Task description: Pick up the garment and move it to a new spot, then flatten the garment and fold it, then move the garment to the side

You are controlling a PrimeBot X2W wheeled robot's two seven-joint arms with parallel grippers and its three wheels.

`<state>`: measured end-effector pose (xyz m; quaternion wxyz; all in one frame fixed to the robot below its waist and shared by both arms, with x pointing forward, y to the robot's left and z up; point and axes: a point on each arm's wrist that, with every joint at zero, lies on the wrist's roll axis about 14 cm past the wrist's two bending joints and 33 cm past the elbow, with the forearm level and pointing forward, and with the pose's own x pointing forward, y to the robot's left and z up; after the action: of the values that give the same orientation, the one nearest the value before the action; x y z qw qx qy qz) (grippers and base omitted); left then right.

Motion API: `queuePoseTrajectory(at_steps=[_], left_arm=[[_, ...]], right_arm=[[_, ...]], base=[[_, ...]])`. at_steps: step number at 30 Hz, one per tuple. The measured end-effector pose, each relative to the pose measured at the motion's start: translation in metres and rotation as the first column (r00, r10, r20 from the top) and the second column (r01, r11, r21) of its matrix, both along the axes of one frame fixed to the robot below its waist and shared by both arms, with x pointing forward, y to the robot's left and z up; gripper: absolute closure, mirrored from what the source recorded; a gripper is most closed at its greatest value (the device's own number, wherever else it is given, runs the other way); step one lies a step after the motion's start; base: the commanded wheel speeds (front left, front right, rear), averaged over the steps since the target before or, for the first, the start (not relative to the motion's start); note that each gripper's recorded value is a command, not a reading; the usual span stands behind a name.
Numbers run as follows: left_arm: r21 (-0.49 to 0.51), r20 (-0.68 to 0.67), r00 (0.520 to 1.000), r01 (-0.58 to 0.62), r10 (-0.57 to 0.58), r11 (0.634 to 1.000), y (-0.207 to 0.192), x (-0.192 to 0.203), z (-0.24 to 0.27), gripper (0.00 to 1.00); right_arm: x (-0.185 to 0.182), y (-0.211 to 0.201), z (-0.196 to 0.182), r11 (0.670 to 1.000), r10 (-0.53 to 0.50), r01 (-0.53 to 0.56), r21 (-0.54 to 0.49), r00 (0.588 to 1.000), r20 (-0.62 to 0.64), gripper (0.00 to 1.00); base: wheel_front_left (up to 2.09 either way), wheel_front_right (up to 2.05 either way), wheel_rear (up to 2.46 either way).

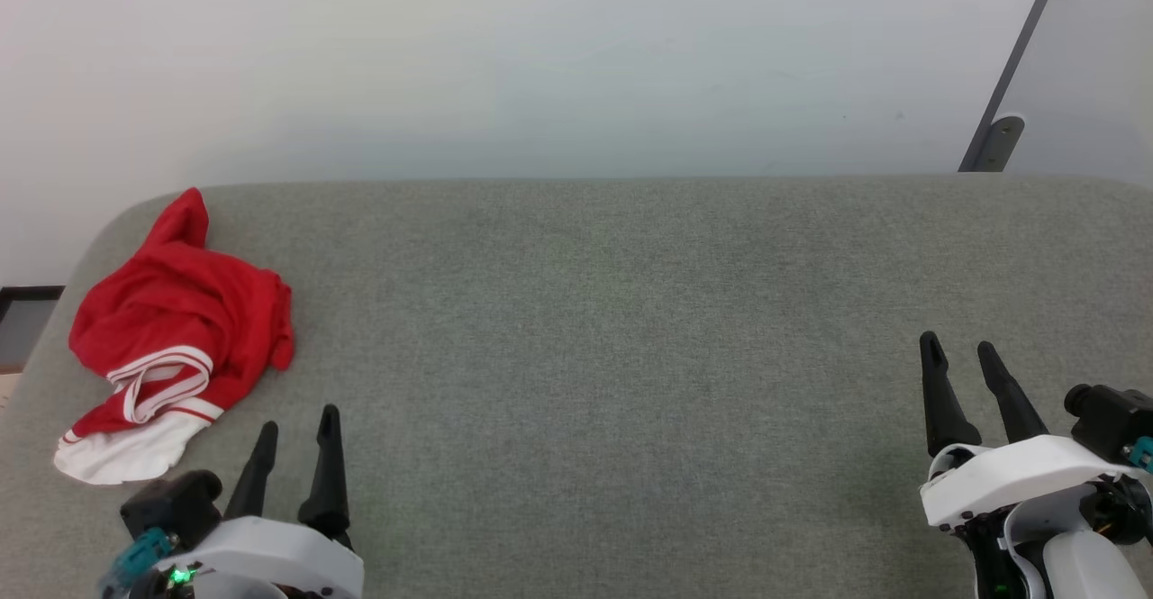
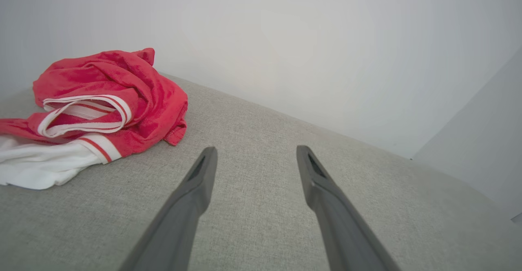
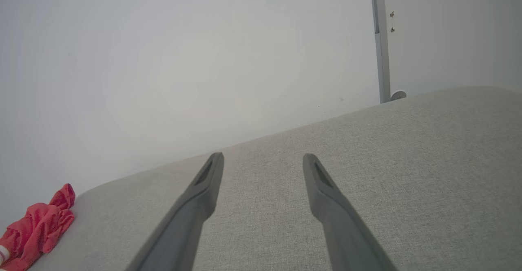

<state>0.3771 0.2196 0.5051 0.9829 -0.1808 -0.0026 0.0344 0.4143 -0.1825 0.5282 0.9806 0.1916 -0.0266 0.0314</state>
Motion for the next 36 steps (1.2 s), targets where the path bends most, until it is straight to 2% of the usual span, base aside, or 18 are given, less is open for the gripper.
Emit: queuePoseTrajectory(at_steps=[14,36], left_arm=[[0.127,-0.005,1.000,0.005,-0.005,0.992,0.001,-0.004,-0.005,0.00],[0.270,0.007,1.000,0.017,-0.019,0.963,0.003,-0.012,-0.008,0.00]], right_arm=[[-0.001,-0.001,-0.001,0.990,-0.010,0.012,-0.142,1.000,0.018,0.00],[-0.005,0.002,0.002,0.963,0.000,0.016,-0.270,0.998,0.057,0.00]], base=[[0.00,0.00,0.00],[0.00,0.00,0.00]])
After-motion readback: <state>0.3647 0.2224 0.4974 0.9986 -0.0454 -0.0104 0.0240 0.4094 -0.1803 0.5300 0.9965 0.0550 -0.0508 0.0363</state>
